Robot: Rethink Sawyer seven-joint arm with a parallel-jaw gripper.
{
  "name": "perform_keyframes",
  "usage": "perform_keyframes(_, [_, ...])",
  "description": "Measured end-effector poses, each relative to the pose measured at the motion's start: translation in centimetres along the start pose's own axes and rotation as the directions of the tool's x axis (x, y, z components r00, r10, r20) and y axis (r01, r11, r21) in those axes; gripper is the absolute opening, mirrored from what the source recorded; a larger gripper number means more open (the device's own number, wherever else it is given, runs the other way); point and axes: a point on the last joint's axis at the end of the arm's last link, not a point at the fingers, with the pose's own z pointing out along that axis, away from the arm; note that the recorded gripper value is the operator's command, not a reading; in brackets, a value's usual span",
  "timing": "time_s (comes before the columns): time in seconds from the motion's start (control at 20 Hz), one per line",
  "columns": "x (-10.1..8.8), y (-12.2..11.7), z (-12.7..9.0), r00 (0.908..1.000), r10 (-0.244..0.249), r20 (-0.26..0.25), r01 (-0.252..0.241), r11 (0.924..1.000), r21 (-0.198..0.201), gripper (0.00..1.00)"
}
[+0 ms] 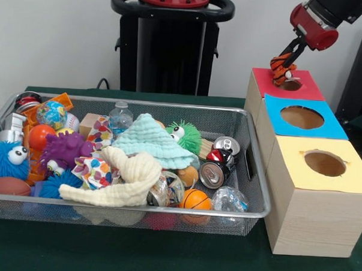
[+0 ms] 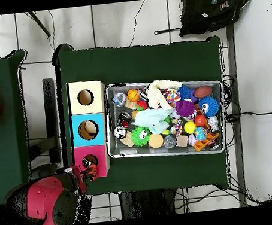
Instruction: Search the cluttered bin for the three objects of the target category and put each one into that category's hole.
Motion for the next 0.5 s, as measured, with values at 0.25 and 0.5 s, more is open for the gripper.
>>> perform_keyframes(0.25, [-0.08, 0.4, 0.05, 0.9999, 0.016, -0.001, -0.016, 0.9999, -0.003, 0.0])
perform_keyframes(0.5, [0.03, 1.05, 0.08, 0.9996, 0.027, -0.003, -0.027, 0.9996, -0.011, 0.0])
